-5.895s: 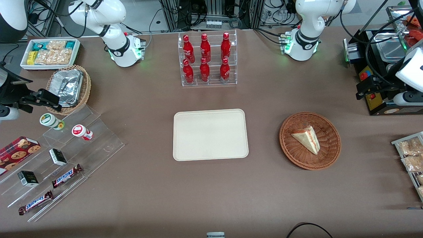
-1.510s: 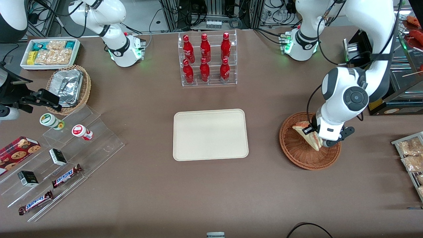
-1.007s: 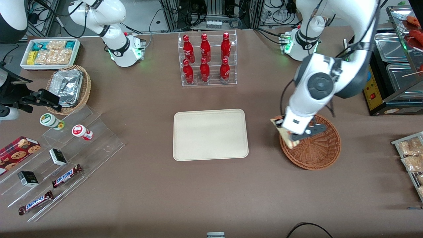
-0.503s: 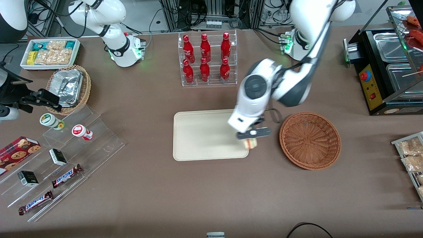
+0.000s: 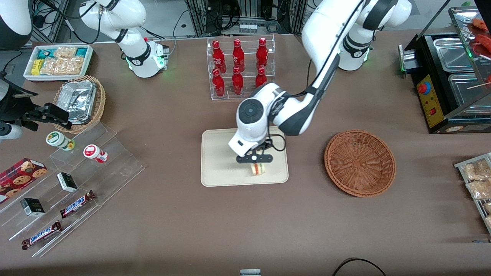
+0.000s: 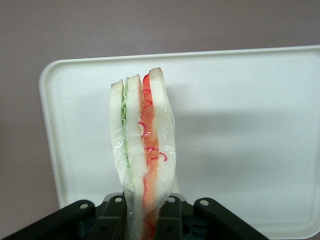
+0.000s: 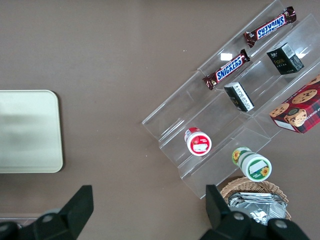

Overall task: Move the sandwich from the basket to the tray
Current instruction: 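Lower the sandwich onto the tray and open the left gripper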

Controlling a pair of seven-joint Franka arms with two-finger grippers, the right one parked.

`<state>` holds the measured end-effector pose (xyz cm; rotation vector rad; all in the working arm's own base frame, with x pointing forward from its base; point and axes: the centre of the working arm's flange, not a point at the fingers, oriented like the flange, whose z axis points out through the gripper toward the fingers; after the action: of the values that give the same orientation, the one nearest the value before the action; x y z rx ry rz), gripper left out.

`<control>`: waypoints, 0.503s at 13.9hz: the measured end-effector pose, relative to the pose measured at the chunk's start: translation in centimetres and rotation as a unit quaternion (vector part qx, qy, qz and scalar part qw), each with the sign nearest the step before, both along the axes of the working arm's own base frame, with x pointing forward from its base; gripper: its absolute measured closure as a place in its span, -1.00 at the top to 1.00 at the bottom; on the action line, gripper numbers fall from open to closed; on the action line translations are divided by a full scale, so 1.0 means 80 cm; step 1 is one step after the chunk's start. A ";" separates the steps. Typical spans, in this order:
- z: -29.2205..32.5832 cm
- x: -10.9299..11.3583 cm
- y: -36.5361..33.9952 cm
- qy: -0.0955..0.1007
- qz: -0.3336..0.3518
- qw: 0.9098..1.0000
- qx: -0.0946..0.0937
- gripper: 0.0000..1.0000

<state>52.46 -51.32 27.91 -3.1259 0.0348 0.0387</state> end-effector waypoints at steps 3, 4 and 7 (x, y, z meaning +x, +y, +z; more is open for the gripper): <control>-0.028 -0.023 -0.025 0.004 -0.021 1.000 0.003 -0.69; -0.035 -0.029 -0.030 0.006 -0.027 1.000 0.005 -0.69; -0.053 -0.037 -0.038 0.006 -0.041 0.999 0.004 -0.69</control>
<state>49.49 -54.37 23.66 -3.1118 0.1634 0.0552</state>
